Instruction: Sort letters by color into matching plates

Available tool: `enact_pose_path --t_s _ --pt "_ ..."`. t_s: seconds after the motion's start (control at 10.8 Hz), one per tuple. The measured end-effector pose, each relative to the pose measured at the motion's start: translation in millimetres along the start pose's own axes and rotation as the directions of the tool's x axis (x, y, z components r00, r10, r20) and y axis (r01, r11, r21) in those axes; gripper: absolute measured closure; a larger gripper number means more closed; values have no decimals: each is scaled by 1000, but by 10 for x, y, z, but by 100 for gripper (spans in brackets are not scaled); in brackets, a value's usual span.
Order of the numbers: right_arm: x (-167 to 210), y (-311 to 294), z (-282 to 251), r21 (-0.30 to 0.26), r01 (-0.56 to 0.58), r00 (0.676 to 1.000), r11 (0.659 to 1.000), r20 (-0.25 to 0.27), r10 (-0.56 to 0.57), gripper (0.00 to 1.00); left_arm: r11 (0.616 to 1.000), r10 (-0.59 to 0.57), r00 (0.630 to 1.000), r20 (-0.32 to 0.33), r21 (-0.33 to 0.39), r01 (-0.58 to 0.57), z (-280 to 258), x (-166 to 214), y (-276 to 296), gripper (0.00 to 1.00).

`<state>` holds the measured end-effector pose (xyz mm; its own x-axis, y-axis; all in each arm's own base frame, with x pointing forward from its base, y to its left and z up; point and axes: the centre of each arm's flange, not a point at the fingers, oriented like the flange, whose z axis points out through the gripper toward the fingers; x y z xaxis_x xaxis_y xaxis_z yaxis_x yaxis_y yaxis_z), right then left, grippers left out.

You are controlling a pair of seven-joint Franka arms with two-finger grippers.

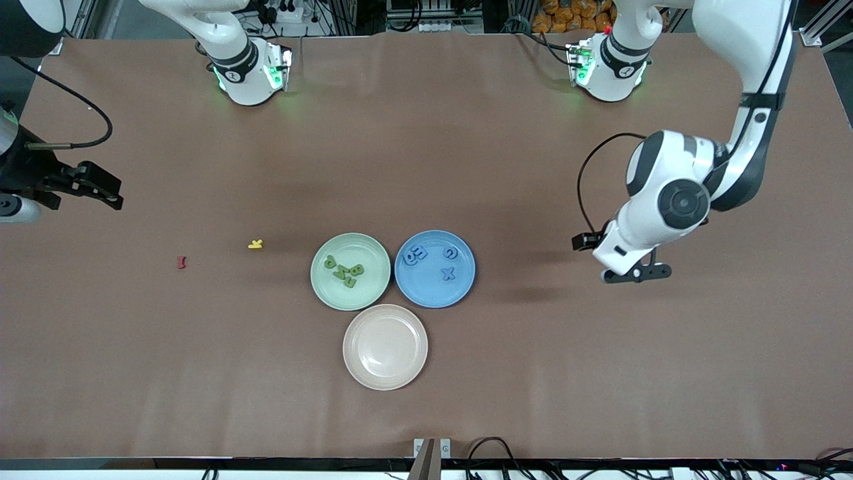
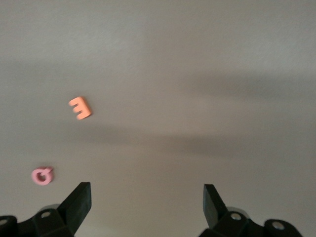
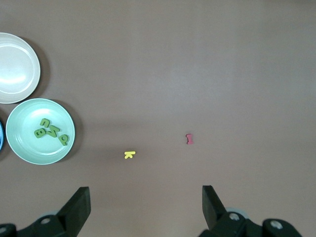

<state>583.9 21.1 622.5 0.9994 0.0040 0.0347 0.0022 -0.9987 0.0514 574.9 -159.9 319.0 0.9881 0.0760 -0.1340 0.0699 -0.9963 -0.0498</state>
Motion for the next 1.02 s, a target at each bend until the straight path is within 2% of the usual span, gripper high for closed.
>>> enact_pose_path --t_s 0.19,0.46,0.65,1.02 --pt "5 16 2 0 -3 1000 1000 -2 3 0 999 38 999 -20 5 -38 -107 -288 -337 0" --pt "17 31 7 0 -5 1000 1000 -7 5 0 1000 23 999 -34 14 -22 -285 -587 -764 0" --pt "31 34 8 1 -6 1000 1000 -14 6 0 1000 -2 998 -65 8 2 -487 -559 -887 0" --pt "43 38 14 1 -7 1000 1000 -19 7 0 996 -82 979 -184 -38 76 -1587 -293 -1009 0"
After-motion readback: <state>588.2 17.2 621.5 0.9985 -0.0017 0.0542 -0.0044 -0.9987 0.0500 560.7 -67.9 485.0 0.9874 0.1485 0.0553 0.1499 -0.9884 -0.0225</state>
